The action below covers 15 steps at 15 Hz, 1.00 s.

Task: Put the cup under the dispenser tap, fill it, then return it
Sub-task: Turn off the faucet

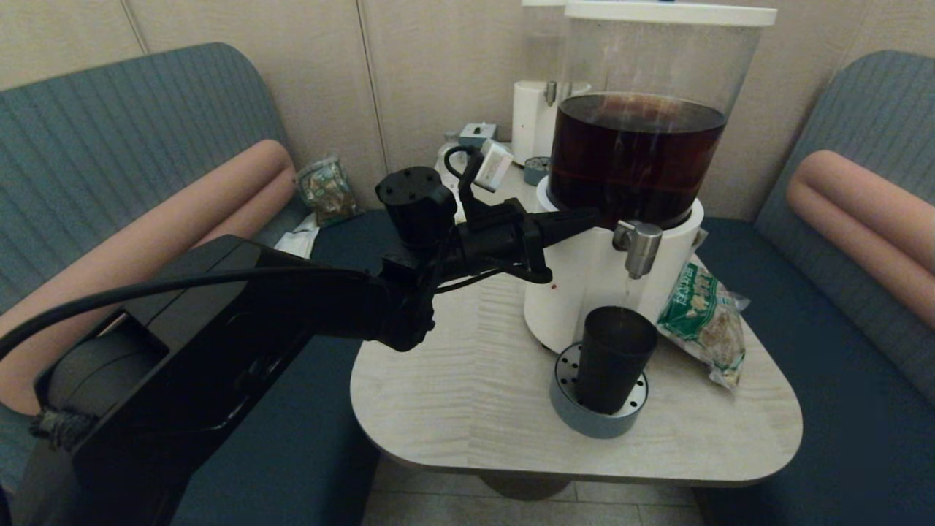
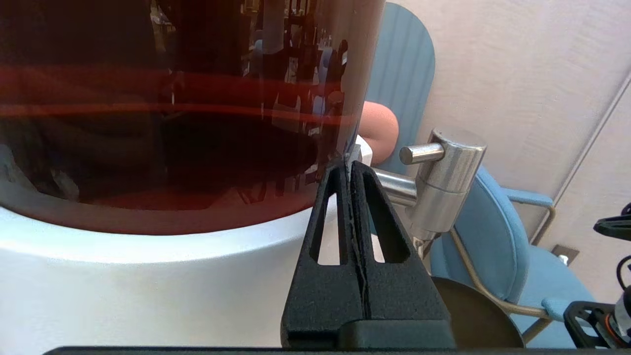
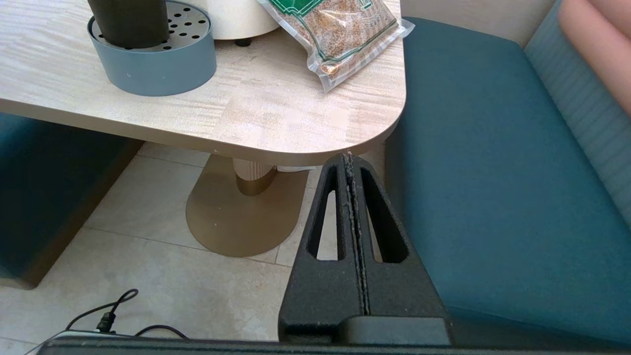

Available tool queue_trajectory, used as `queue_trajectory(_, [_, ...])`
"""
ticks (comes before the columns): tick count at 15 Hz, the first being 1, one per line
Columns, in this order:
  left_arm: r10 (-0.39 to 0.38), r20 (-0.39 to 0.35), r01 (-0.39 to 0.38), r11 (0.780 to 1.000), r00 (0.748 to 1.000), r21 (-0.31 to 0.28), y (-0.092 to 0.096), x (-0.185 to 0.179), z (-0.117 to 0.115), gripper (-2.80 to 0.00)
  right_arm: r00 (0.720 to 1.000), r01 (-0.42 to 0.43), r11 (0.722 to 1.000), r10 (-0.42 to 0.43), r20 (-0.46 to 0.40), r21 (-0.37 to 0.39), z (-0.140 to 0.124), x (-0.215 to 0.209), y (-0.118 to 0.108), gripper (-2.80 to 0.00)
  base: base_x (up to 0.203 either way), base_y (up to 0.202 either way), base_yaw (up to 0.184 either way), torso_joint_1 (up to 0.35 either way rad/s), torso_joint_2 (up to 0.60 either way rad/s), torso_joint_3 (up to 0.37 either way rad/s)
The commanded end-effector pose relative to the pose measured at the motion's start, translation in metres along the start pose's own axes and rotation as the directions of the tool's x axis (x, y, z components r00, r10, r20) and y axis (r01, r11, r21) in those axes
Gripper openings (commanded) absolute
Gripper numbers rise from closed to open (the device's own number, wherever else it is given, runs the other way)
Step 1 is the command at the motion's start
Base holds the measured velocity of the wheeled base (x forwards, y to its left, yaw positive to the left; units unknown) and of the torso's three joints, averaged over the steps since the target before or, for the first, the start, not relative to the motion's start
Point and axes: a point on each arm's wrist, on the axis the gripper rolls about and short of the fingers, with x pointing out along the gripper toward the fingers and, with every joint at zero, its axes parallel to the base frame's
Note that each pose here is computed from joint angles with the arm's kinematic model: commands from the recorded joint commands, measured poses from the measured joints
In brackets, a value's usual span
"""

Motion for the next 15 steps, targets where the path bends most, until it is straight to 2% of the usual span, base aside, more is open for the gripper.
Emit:
queue_trajectory(1, [-0.012, 0.004, 0.012, 1.000, 1.000, 0.002, -0.003, 0.002, 0.001, -2.80, 1.000, -0.001, 1.000, 0.001, -0.002, -0.001, 0.000, 0.000, 0.000, -2.80, 0.000, 0.000, 0.000, 0.000, 0.00, 0.000])
queue_trajectory(10, [-0.040, 0.023, 0.040, 0.999, 0.999, 0.007, -0.019, 0.015, 0.008, -2.80, 1.000, -0.001, 1.000, 0.001, -0.003, -0.001, 0.000, 0.000, 0.000, -2.80, 0.000, 0.000, 0.000, 0.000, 0.00, 0.000])
queue_trajectory(15, [-0.042, 0.020, 0.042, 0.999, 0.999, -0.004, -0.024, 0.020, 0.005, -2.80, 1.000, -0.001, 1.000, 0.001, -0.002, -0.001, 0.000, 0.000, 0.000, -2.80, 0.000, 0.000, 0.000, 0.000, 0.00, 0.000])
